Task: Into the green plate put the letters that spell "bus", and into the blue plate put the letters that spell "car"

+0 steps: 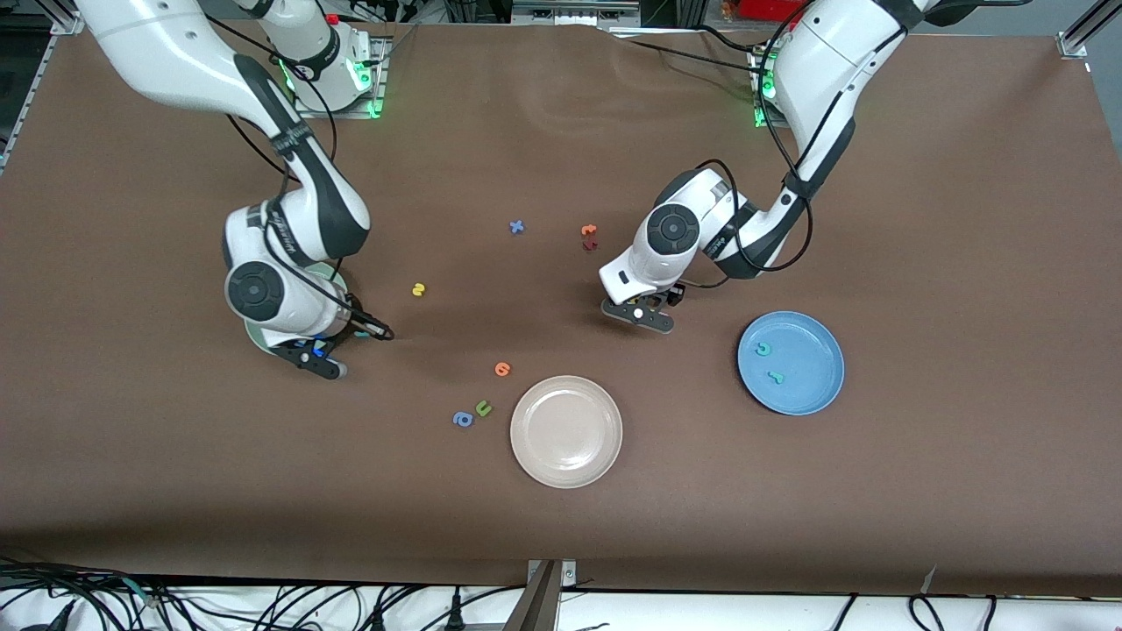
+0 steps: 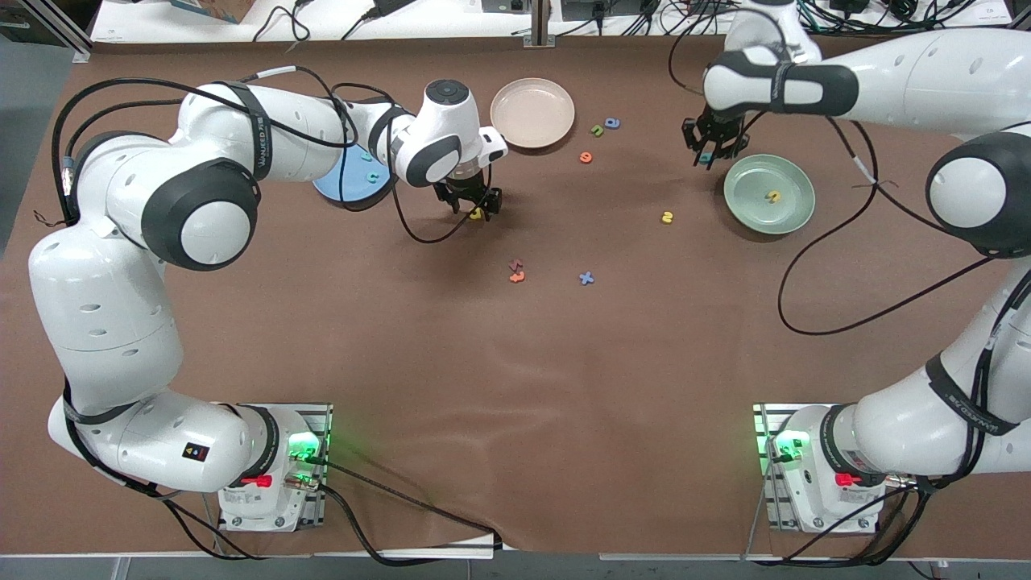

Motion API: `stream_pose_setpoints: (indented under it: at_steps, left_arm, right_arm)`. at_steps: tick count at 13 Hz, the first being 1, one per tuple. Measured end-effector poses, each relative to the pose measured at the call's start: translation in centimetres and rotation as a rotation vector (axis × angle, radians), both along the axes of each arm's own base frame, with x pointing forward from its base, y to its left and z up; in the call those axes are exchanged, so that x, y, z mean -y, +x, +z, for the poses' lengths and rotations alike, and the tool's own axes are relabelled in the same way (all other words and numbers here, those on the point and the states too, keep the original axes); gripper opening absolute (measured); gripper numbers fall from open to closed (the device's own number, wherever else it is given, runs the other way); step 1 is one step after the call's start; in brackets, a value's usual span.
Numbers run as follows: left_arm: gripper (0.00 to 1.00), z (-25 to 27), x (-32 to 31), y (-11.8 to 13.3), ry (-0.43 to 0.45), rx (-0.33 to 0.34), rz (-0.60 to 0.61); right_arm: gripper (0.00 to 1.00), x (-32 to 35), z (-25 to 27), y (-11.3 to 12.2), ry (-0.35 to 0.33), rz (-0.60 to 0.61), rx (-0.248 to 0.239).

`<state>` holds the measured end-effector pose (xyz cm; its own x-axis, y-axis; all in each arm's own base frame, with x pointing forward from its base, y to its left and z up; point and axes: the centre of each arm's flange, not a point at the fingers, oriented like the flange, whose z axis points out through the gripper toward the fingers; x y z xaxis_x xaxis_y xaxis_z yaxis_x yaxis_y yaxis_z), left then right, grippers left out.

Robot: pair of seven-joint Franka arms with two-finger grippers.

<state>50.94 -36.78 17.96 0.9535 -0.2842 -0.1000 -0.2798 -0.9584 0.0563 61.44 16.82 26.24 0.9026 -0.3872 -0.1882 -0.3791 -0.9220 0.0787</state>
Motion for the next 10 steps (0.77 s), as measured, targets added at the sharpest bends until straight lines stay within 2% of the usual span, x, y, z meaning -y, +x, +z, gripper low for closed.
stream_pose_setpoints:
  at_steps: [1,2,4,6,7,8,9,10]
  left_arm:
    - [0.75,0.0,0.0,0.0,0.001,0.000,0.001]
    - [0.69,0.0,0.0,0.0,0.002,-0.001,0.006]
    - [0.48,-0.2,0.0,-0.2,0.002,-0.003,0.009]
    - [0.46,-0.4,0.0,-0.3,0.003,-0.005,0.011]
    - [0.38,-0.4,-0.1,-0.3,0.003,-0.005,0.011]
    - [0.37,-0.4,0.0,-0.3,0.003,-0.005,0.012]
    - [0.37,-0.4,0.0,-0.3,0.003,-0.005,0.012]
    - [0.37,-0.4,0.0,-0.3,0.003,-0.005,0.014]
  right_arm:
    - [0.25,1.3,1.2,0.3,-0.012,0.025,-0.020]
    - [0.25,3.0,1.3,0.3,-0.022,0.051,-0.044]
    - [0.25,6.8,-0.3,-0.3,-0.037,0.085,-0.103]
    - [0.25,8.7,-3.2,-1.7,-0.041,0.092,-0.143]
    - [0.25,8.9,-4.5,-2.3,-0.040,0.094,-0.148]
    - [0.25,8.7,-5.5,-2.8,-0.038,0.097,-0.148]
    - [0.31,8.6,-6.0,-3.2,-0.036,0.100,-0.147]
    - [0.32,8.5,-6.2,-3.3,-0.036,0.102,-0.147]
